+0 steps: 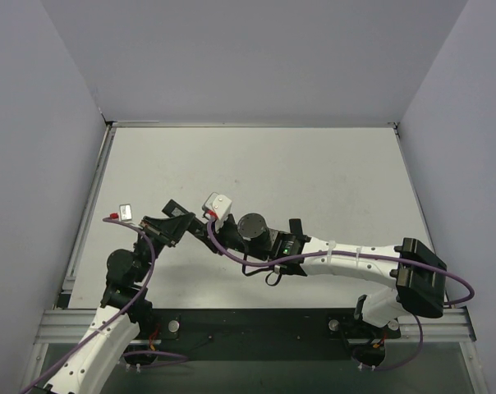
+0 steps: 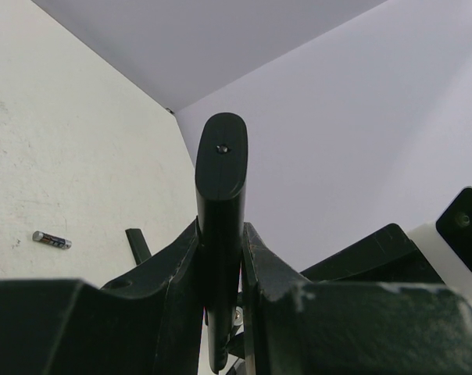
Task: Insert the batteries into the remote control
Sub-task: Load the battery into the remote control.
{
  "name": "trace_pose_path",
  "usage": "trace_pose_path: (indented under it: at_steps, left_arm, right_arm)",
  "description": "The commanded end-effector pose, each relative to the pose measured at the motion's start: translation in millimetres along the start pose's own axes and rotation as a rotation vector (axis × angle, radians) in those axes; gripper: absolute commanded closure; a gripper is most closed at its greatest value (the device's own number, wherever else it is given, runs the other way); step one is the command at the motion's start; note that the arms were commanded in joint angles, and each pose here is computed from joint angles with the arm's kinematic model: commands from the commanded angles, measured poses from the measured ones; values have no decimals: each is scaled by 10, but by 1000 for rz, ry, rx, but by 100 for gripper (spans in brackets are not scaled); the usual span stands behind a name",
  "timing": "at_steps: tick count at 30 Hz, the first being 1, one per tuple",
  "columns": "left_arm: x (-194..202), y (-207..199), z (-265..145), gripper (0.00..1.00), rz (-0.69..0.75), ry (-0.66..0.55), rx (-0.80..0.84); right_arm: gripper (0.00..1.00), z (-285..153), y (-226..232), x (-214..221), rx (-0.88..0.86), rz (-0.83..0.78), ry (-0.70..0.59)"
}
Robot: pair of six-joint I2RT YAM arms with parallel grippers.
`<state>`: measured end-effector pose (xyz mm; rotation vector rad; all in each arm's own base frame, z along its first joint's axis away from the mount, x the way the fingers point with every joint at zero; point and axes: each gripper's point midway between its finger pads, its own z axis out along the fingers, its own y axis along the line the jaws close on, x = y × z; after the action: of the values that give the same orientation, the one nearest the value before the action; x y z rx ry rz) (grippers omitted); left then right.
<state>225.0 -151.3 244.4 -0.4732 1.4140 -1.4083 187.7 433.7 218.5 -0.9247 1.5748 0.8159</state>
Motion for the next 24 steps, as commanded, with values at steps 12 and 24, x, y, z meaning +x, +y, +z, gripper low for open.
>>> trace_pose_path:
  at_steps: [12,24]
  left_arm:
    - [130,-387,-88,100,-67,81,162]
    - [215,-294,-64,100,-102,98,137]
  right_arm:
    - [81,-14,-21,52,10,63,50]
    - [78,-9,-85,26,41,87,32]
